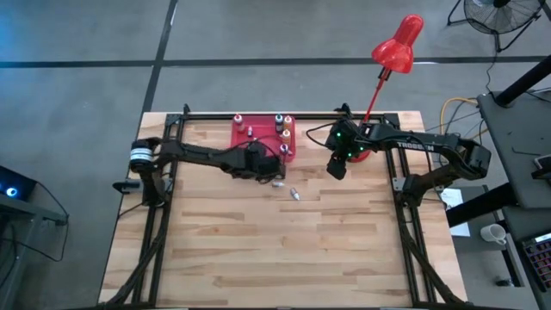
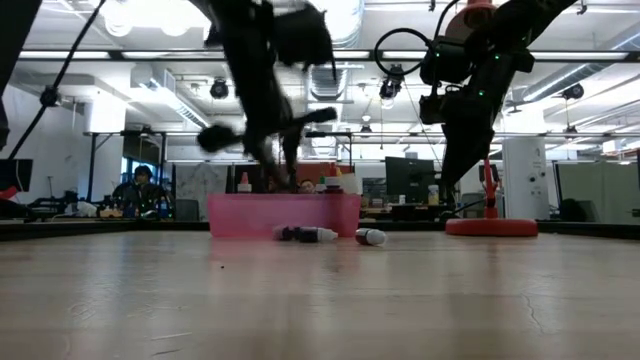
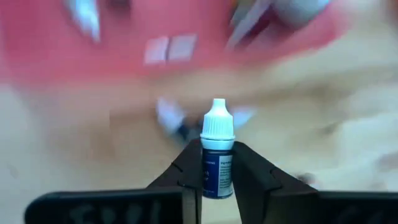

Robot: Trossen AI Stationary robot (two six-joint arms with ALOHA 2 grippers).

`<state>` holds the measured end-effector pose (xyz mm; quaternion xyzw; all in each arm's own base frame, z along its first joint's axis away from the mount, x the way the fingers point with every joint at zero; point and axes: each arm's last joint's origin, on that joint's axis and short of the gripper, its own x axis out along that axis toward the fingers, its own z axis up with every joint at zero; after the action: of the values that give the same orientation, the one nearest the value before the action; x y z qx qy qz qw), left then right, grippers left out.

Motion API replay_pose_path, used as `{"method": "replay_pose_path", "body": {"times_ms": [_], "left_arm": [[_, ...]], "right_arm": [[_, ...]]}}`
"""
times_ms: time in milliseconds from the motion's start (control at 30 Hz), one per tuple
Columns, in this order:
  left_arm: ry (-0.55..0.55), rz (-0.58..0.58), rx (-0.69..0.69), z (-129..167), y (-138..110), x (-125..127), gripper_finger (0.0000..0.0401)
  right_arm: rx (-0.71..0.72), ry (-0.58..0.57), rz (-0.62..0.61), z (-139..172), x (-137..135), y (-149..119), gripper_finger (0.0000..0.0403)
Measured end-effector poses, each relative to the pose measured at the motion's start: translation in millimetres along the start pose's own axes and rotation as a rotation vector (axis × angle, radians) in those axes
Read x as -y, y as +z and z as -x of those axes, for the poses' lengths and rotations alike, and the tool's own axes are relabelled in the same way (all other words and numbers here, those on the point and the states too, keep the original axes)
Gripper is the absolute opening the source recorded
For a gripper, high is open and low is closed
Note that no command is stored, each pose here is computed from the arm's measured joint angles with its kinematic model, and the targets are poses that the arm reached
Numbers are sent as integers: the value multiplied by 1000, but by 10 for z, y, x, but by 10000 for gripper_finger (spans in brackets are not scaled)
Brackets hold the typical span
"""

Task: Pick & Place food coloring
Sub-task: Put the small blue food coloring bottle into the red bin, then put the small black food coloring bottle into the red bin

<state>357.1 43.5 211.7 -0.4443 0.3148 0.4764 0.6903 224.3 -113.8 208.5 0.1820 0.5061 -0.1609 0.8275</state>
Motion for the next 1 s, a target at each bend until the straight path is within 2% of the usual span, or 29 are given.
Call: {"method": "replay_pose_path", "body": {"times_ms": [200,300,433,600,667,767,833,900,1000], "left_arm": [[21,-154,426,606,418,243,75],[46,-243,504,737,610,303,100],[66,-220,504,727,724,275,131],[45,-253,485,769,643,282,151],[34,-336,467,779,557,310,152],[20,-609,351,708,382,298,152],[-16,-751,243,610,247,254,153],[-48,-818,158,503,123,196,153],[-38,-843,124,371,11,106,153]], "right_arm": [[0,0,-1,0,0,0,194],[0,-1,-1,0,0,0,194],[0,-1,-2,0,1,0,194],[0,-2,-5,0,1,0,194],[-1,0,-5,0,1,-1,194],[-2,9,-3,-1,-2,-3,194],[-2,21,4,-1,-6,-3,194],[-1,24,5,-1,-7,-2,194],[2,25,4,-1,-7,2,194]]}}
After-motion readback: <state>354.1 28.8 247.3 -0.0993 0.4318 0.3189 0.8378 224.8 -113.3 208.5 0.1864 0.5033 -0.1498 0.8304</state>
